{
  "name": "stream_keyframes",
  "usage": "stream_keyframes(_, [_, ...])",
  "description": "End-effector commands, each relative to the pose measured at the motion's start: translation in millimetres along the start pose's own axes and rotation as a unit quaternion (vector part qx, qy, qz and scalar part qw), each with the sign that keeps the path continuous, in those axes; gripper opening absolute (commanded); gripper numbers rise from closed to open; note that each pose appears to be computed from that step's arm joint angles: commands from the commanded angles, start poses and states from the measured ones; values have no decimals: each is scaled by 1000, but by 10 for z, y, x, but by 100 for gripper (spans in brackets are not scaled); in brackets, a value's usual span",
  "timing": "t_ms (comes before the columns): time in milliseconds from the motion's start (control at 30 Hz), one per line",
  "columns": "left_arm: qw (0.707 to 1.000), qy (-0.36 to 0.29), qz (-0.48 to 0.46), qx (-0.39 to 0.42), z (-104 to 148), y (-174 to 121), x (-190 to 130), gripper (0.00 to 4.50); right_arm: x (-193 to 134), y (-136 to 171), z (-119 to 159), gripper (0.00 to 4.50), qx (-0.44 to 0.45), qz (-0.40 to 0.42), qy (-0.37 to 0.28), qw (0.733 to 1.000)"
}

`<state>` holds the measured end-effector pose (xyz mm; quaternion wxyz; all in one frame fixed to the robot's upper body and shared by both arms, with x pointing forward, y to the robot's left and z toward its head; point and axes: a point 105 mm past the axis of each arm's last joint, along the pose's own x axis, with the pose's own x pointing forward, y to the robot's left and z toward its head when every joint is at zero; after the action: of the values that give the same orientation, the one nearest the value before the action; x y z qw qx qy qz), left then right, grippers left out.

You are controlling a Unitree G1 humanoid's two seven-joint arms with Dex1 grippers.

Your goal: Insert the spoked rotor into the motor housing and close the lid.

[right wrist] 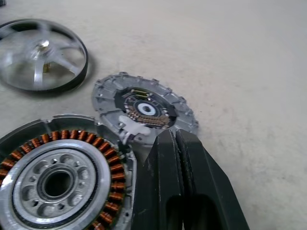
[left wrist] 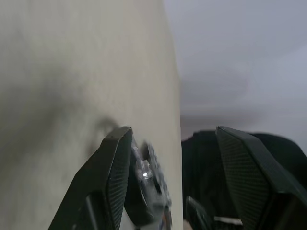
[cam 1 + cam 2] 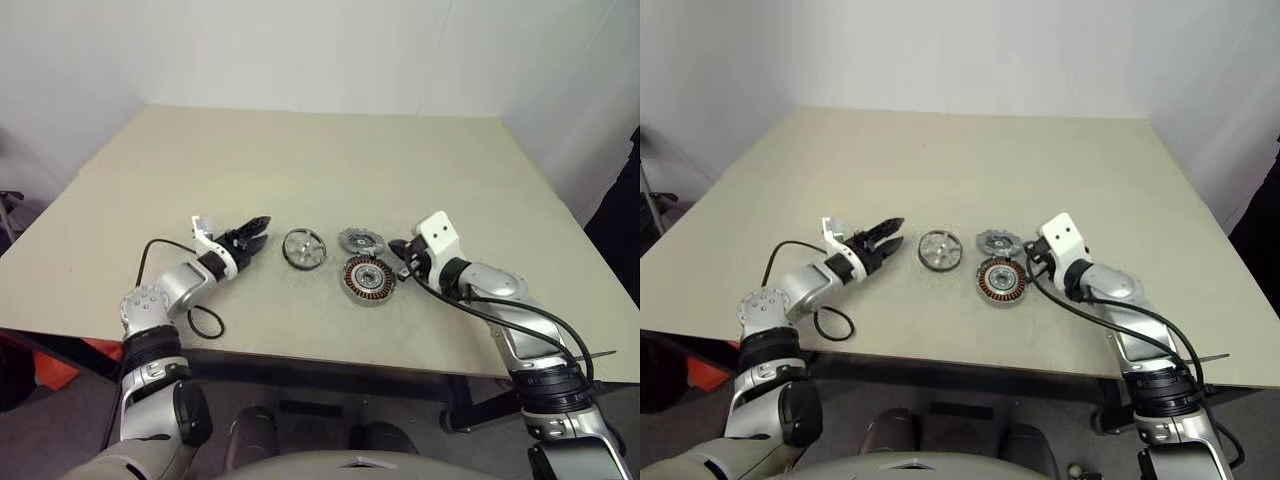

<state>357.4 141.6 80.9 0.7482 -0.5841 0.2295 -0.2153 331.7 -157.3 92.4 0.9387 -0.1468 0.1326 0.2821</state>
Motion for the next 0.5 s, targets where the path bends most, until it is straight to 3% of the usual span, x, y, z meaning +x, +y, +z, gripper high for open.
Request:
stream_keyframes(33, [1000,0,9,23,25,33,-72,297,-10,-32,118,0,-17,-5,-17,1000])
stream_keyframes(233, [998,7,51,48,-13,220,-80,297,-12,-35,115,0,-16,-7,-17,1000])
stream_keyframes(500, [998,35,34,42,-185,209,35,297,-13,-35,121,0,-17,-7,-17,1000])
